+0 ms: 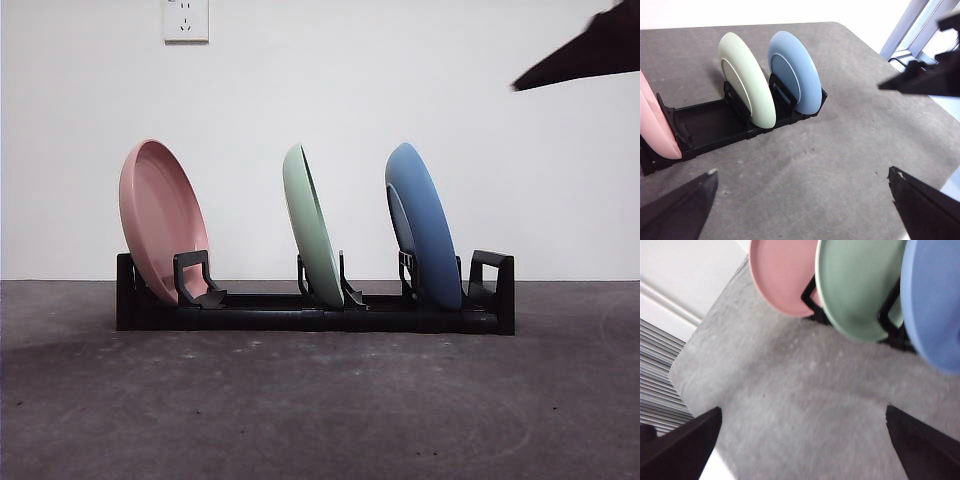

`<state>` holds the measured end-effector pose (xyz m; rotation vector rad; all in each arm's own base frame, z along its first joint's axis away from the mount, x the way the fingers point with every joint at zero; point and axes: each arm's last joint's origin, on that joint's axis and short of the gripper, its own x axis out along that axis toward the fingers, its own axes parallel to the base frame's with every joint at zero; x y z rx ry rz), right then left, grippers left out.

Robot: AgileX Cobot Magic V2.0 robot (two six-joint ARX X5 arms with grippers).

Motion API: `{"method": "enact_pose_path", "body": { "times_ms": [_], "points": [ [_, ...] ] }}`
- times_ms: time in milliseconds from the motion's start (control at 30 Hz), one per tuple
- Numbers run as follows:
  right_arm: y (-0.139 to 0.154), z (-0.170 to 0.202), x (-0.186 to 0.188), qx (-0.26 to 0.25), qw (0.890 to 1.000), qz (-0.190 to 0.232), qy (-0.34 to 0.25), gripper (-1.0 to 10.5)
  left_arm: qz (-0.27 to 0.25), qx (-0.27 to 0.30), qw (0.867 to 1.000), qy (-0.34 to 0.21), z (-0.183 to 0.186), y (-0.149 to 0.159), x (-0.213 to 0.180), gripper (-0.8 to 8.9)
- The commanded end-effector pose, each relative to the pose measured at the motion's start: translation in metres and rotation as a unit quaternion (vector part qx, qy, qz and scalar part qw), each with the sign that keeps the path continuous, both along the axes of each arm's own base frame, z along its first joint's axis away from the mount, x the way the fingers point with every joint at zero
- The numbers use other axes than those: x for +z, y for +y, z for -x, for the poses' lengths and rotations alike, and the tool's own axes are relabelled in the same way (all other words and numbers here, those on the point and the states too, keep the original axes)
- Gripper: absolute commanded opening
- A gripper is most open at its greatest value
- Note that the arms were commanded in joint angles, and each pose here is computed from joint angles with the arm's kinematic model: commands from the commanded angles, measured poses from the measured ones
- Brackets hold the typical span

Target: Place the plate

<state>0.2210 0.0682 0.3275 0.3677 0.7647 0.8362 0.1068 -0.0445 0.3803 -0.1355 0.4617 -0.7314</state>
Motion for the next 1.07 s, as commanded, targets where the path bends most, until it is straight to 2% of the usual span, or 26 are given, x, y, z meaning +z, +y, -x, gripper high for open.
{"method": "enact_pose_path", "body": {
  "times_ms": [33,433,533,633,867,1067],
  "points": [
    [0.008,-0.029,0.001,0.003,1.000,0.003,0.008,5.2,0.004,-0.005,1.000,-0.007,0.006,0.001,0.005,5.62],
    [0.028,-0.122,-0.003,0.005,1.000,0.012,0.004,5.2,0.021,0.003,1.000,0.008,0.029,0.008,0.005,5.62],
    [0.031,-0.139,-0.009,-0.009,1.000,0.022,-0.003,4.8,0.021,0.004,1.000,0.011,0.033,0.009,0.004,5.62],
    [0.034,-0.150,-0.015,-0.011,1.000,0.021,-0.010,4.7,0.021,0.004,1.000,0.016,0.036,0.010,0.003,5.62],
    [0.037,-0.165,-0.033,-0.013,1.000,0.019,-0.006,3.6,0.028,0.008,0.999,0.027,0.037,0.010,0.003,5.62],
    [0.038,-0.168,-0.039,-0.014,1.000,0.021,0.001,2.1,0.028,0.008,0.999,0.027,0.037,0.010,0.003,5.62]
  ]
}}
